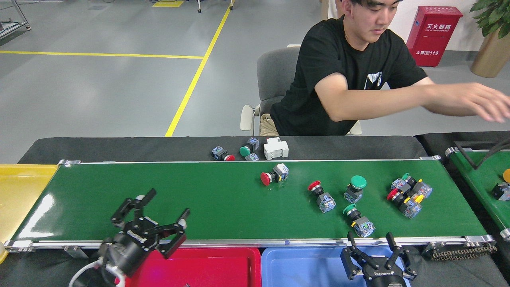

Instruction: Pick switch part from conveyor to tray

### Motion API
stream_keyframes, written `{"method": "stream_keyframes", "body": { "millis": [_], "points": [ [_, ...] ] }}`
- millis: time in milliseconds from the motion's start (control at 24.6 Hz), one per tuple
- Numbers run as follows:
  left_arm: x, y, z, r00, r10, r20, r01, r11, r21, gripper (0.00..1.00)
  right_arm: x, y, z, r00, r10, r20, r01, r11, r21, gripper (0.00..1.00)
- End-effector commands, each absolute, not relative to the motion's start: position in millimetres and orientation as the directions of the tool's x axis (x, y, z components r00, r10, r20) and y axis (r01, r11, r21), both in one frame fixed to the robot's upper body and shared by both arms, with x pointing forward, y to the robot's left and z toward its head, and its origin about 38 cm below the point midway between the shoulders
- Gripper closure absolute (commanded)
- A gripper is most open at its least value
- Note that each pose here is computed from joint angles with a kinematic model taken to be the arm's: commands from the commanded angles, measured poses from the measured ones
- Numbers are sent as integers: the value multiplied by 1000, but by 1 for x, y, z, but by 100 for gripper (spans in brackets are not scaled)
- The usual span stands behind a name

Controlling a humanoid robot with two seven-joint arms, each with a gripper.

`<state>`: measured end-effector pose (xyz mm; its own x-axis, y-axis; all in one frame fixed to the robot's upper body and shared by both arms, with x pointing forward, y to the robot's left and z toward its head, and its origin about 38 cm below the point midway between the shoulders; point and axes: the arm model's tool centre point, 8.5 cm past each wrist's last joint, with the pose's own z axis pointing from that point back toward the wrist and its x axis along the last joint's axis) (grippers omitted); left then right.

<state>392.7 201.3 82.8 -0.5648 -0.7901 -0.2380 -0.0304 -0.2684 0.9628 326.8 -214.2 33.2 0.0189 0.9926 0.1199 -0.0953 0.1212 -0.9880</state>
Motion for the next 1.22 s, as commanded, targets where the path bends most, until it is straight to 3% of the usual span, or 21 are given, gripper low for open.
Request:
{"method": "stream_keyframes", "body": {
  "millis": [0, 122, 163, 244, 366, 407, 569, 732, 772, 813, 854, 894, 1016, 1179],
  "points": [
    [409, 184, 85, -575, -779, -250, -40, -278, 960, 0, 343, -205, 40, 15, 992, 128, -85, 128, -988, 1],
    [438, 162, 89, -577, -781, -240, -30, -273, 961, 0, 360, -189, 38, 1, 990, 139, -104, 138, -985, 6],
    [445, 159, 86, -577, -782, -234, -13, -278, 960, 0, 363, -187, 38, -10, 991, 134, -116, 132, -984, 17],
    [463, 146, 87, -584, -781, -219, 4, -273, 962, 0, 364, -182, 36, -58, 992, 112, -132, 104, -986, 59],
    [475, 138, 85, -583, -783, -215, 27, -283, 959, 0, 363, -176, 35, -133, 986, 96, -139, 77, -987, 93],
    [478, 134, 84, -577, -789, -211, 34, -281, 959, 0, 363, -173, 35, -157, 983, 99, -140, 77, -987, 98],
    [484, 126, 79, -574, -793, -203, 58, -287, 956, 0, 357, -152, 43, -308, 944, 121, -127, 85, -988, 99],
    [486, 119, 72, -558, -801, -216, 72, -306, 949, 0, 335, -107, 62, -575, 808, 127, -87, 94, -992, 99],
    [488, 116, 70, -554, -803, -221, 76, -313, 947, 0, 328, -93, 67, -641, 758, 119, -74, 94, -993, 97],
    [492, 113, 70, -542, -809, -225, 81, -318, 945, 0, 319, -77, 68, -705, 701, 107, -68, 83, -994, 73],
    [497, 109, 71, -532, -816, -225, 86, -317, 944, 0, 311, -58, 68, -743, 661, 103, -66, 81, -995, 31],
    [503, 108, 74, -520, -824, -225, 93, -317, 944, 0, 305, -44, 69, -760, 642, 99, -60, 82, -995, 0],
    [517, 107, 74, -504, -834, -222, 126, -326, 937, 0, 293, -26, 66, -794, 602, 86, -59, 65, -996, 1],
    [522, 111, 74, -493, -842, -219, 139, -325, 936, 3, 295, -26, 68, -785, 613, 90, -57, 74, -996, 1]
  ]
}}
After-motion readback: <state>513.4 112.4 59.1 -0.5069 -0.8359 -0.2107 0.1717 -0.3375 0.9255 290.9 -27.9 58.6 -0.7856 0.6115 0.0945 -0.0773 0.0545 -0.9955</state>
